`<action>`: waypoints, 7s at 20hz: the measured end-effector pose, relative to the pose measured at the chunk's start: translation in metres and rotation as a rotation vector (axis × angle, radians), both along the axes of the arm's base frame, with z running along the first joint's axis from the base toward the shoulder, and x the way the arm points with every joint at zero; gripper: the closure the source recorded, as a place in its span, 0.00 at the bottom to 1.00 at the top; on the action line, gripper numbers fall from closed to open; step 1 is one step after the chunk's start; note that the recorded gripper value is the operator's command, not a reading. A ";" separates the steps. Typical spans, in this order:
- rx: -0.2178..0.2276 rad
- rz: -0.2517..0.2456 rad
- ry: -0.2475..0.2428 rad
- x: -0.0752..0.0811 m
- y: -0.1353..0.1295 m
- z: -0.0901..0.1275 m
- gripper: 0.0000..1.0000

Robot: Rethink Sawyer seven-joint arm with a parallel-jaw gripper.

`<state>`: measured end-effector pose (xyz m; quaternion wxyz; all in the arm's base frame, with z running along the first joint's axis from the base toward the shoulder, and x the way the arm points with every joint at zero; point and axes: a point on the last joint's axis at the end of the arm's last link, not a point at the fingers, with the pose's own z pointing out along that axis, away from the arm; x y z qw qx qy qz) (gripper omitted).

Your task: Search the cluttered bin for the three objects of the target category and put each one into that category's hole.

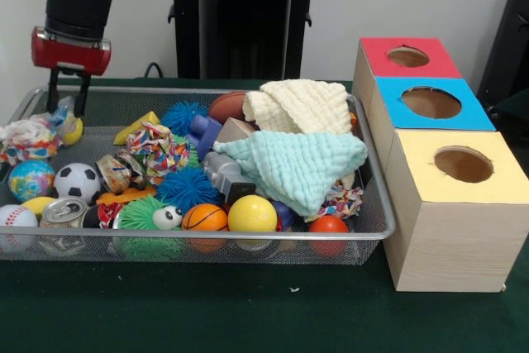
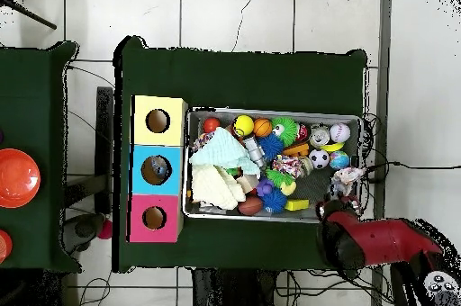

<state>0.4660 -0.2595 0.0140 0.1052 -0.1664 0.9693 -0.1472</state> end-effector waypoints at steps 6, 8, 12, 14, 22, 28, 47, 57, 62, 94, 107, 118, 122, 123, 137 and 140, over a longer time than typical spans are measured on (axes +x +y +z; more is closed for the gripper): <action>0.067 -0.148 0.024 -0.004 0.000 0.019 1.00; 0.112 -0.217 0.035 -0.002 0.004 0.029 1.00; 0.197 -0.311 0.049 0.004 0.016 0.045 1.00; 0.221 -0.331 0.050 0.007 0.020 0.050 1.00; 0.376 -0.425 0.057 0.026 0.052 0.080 1.00; 0.423 -0.433 0.059 0.035 0.072 0.101 1.00; 0.445 -0.432 0.079 0.068 0.119 0.161 1.00; 0.474 -0.399 0.125 0.066 0.166 0.162 1.00; 0.473 -0.344 0.159 0.060 0.202 0.158 1.00; 0.449 -0.226 0.153 0.038 0.351 0.133 1.00; 0.446 -0.295 0.159 0.034 0.382 0.140 1.00; 0.434 -0.319 0.174 0.023 0.415 0.141 1.00; 0.429 -0.331 0.176 0.020 0.421 0.141 1.00; 0.427 -0.335 0.179 0.019 0.422 0.140 1.00; 0.418 -0.371 0.127 0.017 0.436 0.123 1.00; 0.423 -0.381 0.098 0.021 0.436 0.120 1.00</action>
